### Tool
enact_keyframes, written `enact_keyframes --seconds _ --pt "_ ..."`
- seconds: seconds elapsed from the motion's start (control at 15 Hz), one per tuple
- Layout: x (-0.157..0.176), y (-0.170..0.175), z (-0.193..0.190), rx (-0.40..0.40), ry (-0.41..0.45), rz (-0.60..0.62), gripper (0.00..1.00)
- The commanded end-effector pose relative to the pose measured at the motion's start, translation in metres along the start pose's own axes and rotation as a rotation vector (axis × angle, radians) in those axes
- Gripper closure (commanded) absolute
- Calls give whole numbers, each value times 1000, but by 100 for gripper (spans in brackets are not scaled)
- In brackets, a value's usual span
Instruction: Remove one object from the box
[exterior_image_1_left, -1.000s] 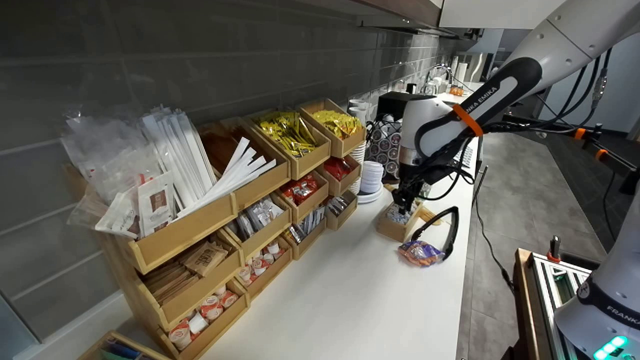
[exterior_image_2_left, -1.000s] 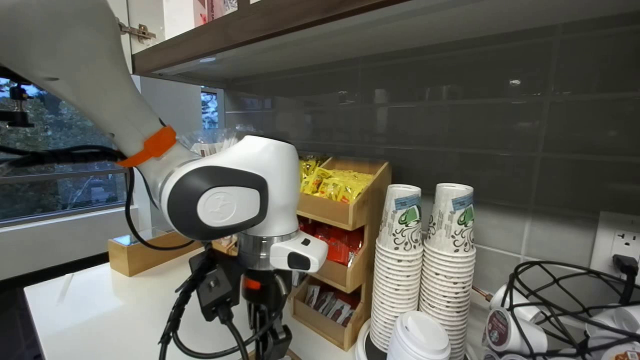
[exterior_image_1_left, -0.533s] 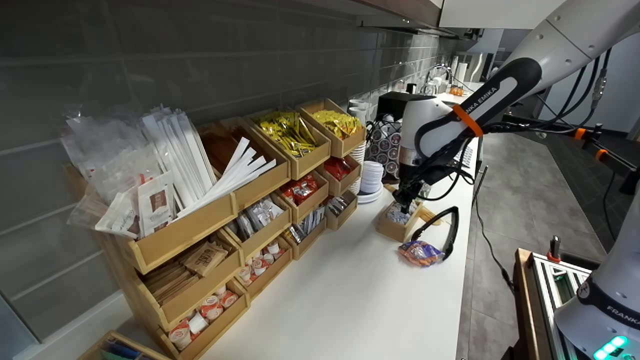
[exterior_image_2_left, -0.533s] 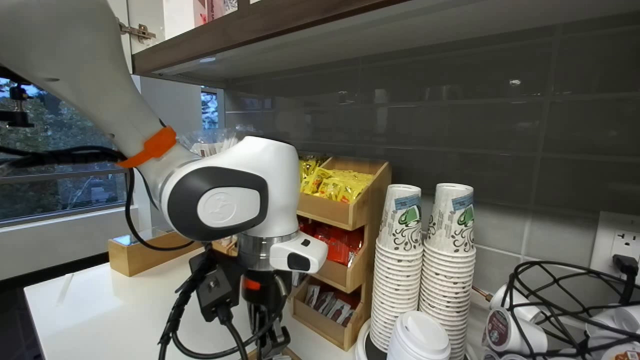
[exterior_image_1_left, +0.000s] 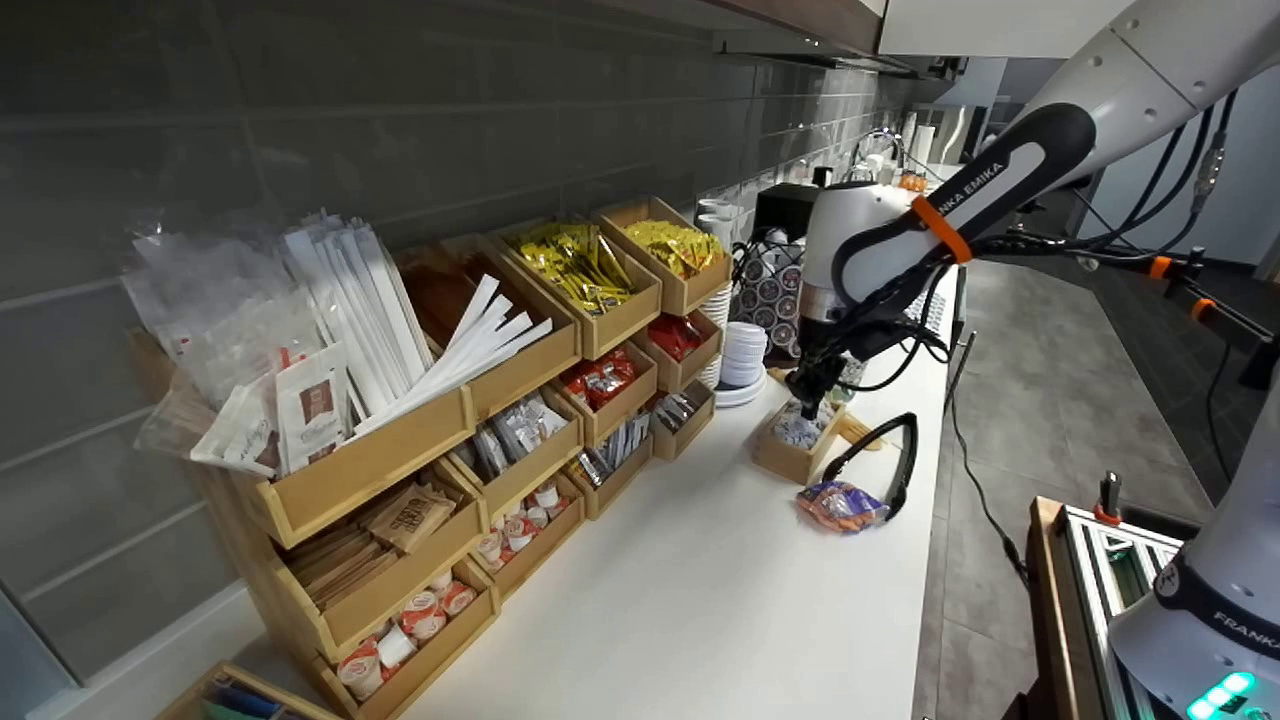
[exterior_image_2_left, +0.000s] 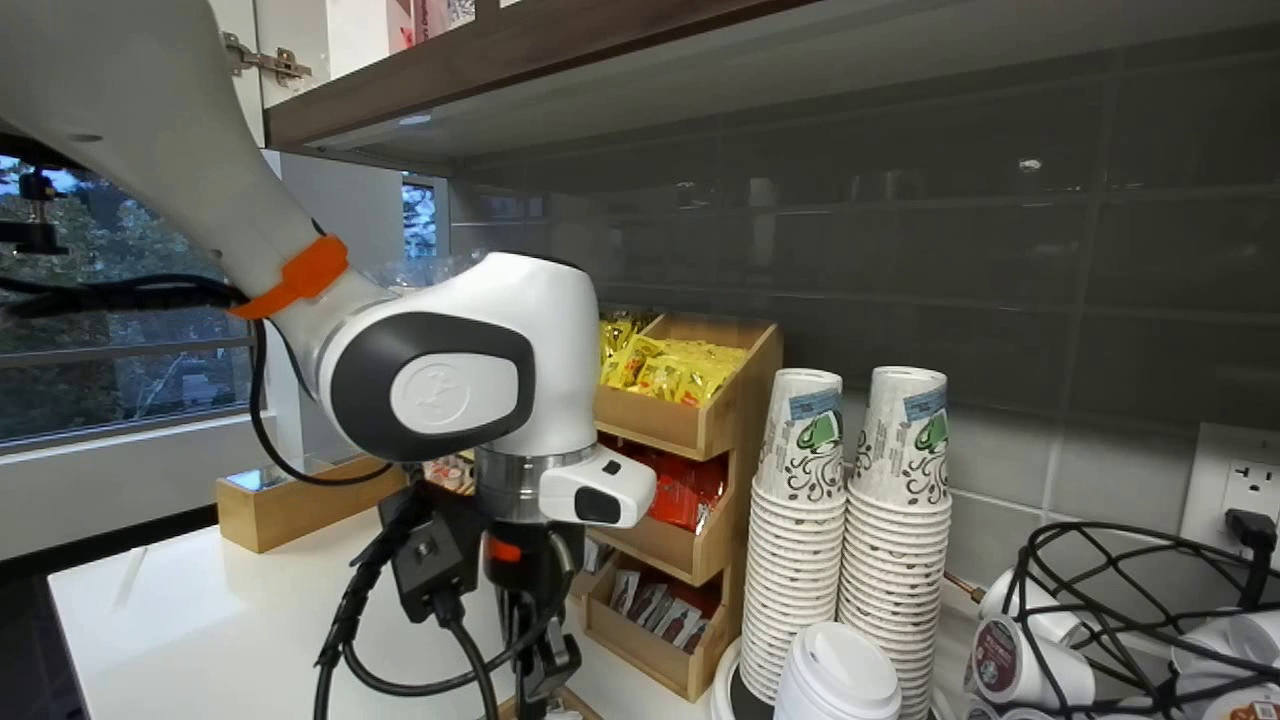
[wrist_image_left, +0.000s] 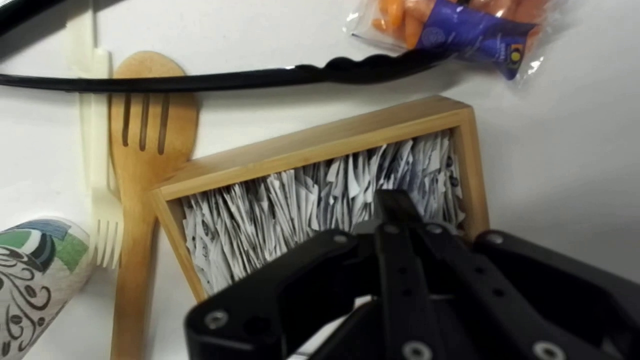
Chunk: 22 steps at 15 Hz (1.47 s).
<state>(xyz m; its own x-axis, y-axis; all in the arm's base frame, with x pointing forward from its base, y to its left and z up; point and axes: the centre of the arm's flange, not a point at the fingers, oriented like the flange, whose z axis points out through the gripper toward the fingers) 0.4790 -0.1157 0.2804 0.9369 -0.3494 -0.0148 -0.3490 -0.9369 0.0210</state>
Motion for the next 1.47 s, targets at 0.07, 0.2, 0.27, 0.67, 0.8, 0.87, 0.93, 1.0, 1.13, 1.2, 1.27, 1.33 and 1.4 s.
enact_keyframes --seconds 0.07,0.2,0.27,0.67,0.8,0.87,0.93,1.0,1.13,1.2,1.27,1.33,1.4 --pt "-6 2 -26 25 -19 -2 100" --pt "-9 0 -32 35 -28 -7 100" --pt "-10 0 -36 42 -33 -12 100" --pt "-13 -4 -47 60 -27 -35 100" --pt "-12 -4 -46 53 -23 -34 100" --pt "-12 -3 -45 50 -24 -32 100" --pt "-11 -3 -44 46 -24 -30 100" --pt "-11 -3 -43 45 -24 -28 95" --pt "-11 -3 -41 43 -27 -28 94" --pt "-11 -3 -41 42 -28 -28 98" --pt "-11 -3 -40 42 -29 -28 97" --pt "-11 -3 -40 41 -29 -28 100" --pt "-10 -3 -40 41 -30 -28 100"
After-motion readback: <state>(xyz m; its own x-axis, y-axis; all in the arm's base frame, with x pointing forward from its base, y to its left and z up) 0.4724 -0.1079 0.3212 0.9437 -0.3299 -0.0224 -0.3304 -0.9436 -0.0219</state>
